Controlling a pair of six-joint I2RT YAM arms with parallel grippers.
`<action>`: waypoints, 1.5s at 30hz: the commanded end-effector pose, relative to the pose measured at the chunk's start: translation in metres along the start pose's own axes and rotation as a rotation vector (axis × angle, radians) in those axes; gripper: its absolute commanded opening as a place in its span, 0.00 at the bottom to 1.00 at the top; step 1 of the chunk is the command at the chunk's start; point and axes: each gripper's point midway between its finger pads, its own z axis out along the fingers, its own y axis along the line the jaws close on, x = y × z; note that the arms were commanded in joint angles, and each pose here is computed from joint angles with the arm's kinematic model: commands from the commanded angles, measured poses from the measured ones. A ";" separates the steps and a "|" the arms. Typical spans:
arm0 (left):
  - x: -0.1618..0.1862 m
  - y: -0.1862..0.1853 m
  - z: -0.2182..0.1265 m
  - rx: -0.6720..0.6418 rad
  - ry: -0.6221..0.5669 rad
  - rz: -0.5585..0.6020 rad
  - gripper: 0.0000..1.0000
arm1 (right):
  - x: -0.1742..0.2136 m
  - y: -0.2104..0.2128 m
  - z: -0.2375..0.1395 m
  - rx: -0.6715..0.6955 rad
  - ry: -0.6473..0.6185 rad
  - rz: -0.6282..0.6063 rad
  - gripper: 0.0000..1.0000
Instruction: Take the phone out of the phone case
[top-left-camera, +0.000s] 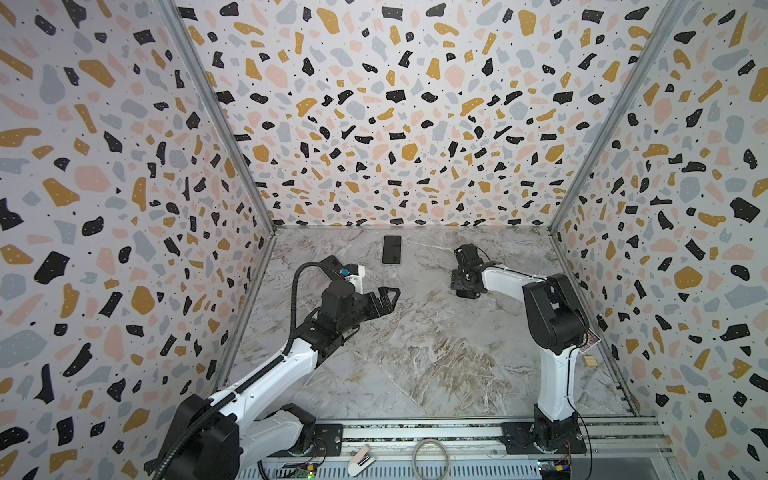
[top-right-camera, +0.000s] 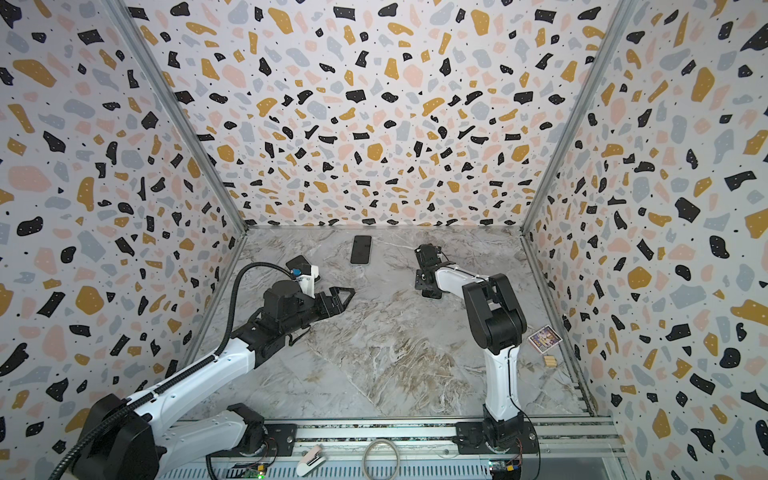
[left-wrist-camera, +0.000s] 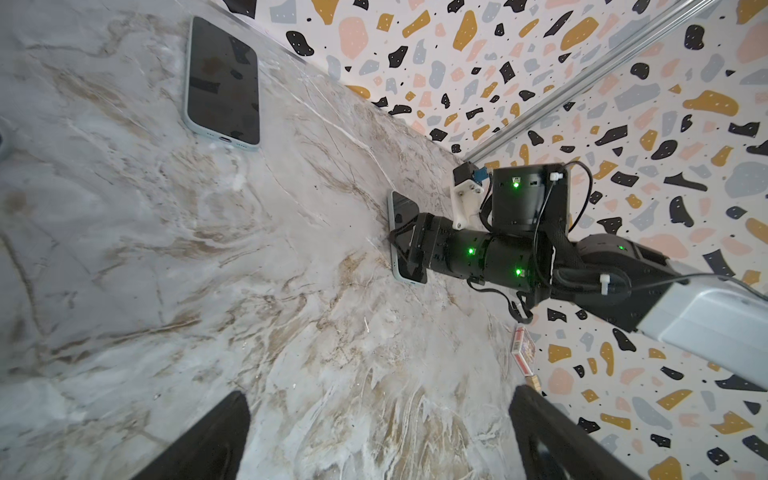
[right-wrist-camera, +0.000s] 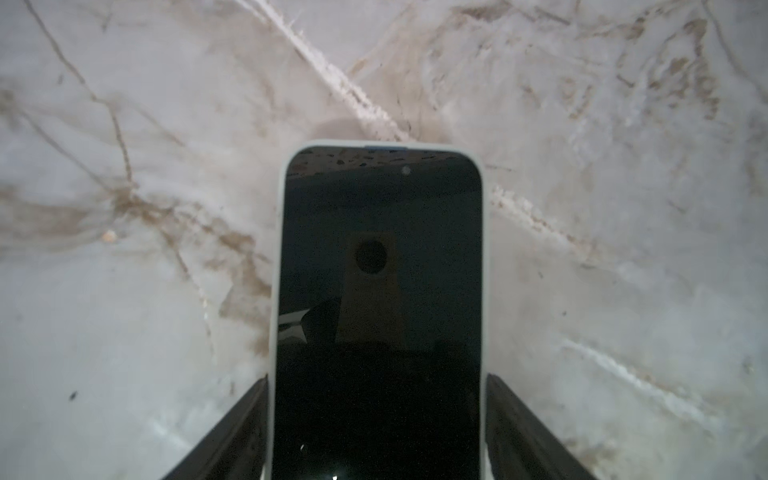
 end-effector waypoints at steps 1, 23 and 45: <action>-0.011 -0.023 0.003 0.111 -0.037 -0.044 1.00 | -0.038 0.017 -0.044 -0.078 -0.156 -0.003 0.53; 0.014 -0.017 0.067 0.253 0.040 -0.313 1.00 | -0.007 0.109 -0.143 -0.412 -0.245 -0.240 0.50; 0.025 -0.005 0.090 0.259 0.068 -0.371 0.87 | 0.034 0.148 -0.190 -0.600 -0.232 -0.419 0.49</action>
